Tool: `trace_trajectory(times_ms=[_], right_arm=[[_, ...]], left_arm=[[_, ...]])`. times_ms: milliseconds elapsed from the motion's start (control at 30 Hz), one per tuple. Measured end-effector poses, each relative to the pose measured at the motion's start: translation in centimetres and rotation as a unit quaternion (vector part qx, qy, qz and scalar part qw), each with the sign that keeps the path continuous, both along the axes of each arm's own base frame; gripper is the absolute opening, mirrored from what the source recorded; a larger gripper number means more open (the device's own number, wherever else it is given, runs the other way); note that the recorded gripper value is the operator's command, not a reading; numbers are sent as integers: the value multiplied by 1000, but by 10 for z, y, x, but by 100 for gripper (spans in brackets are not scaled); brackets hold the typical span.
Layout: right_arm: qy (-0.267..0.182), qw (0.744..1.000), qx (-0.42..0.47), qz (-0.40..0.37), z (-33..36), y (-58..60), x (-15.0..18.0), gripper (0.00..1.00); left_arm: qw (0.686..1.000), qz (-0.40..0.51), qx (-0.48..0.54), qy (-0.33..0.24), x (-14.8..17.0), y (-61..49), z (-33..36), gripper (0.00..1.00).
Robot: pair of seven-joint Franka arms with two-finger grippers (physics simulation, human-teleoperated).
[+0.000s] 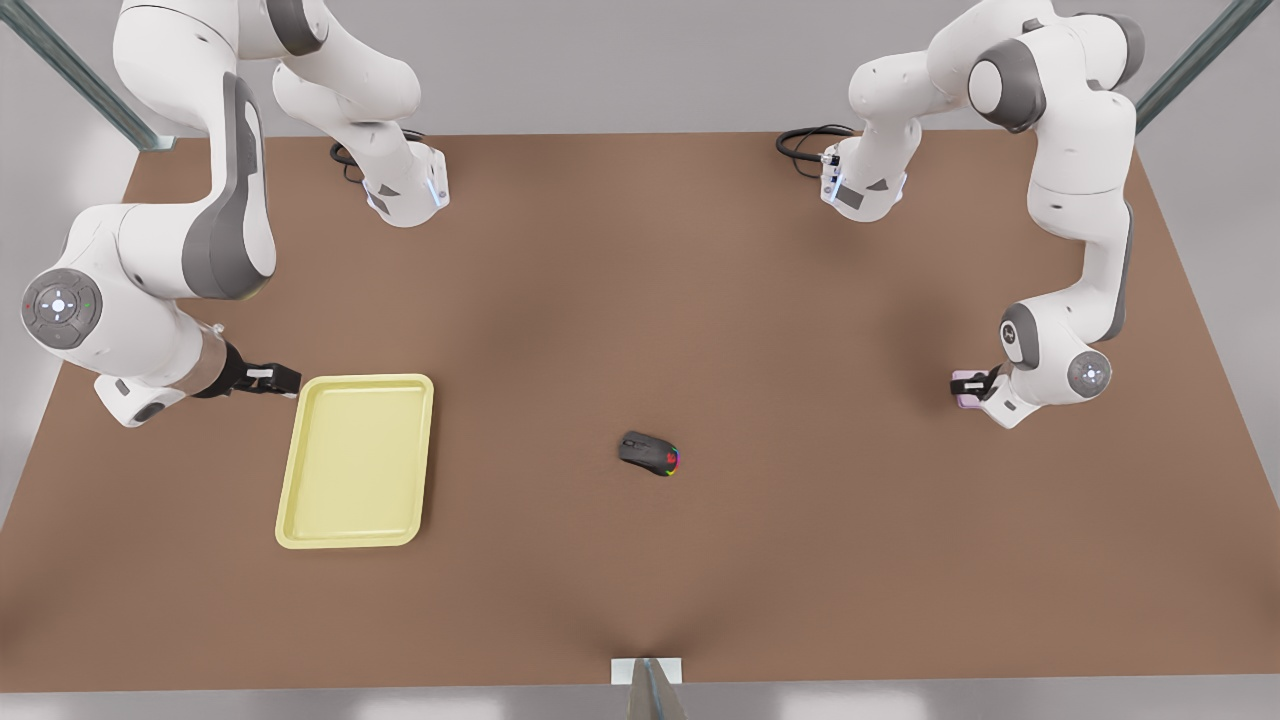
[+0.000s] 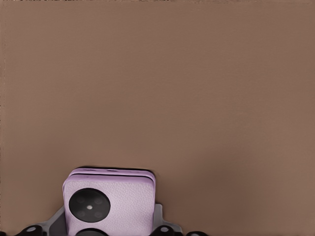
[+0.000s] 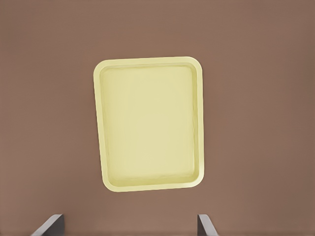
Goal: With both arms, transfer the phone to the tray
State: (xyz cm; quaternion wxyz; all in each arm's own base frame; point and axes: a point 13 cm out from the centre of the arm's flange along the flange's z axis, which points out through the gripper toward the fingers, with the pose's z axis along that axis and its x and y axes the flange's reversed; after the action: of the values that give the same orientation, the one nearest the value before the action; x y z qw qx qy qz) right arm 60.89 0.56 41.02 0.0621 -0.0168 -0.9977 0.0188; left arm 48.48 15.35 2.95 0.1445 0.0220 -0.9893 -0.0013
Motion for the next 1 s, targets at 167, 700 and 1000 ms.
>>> trace_trajectory(times_ms=[167,700,1000], right_arm=[[0,1000,0,0,0,0,0,100],[0,1000,0,1,0,1,0,100],[0,1000,0,3,0,4,0,100]], left_arm=[[1000,-20,6,-23,25,-34,28,77],[988,-129,-74,-46,-18,-743,141,79],[995,43,-80,-48,-20,-792,91,79]])
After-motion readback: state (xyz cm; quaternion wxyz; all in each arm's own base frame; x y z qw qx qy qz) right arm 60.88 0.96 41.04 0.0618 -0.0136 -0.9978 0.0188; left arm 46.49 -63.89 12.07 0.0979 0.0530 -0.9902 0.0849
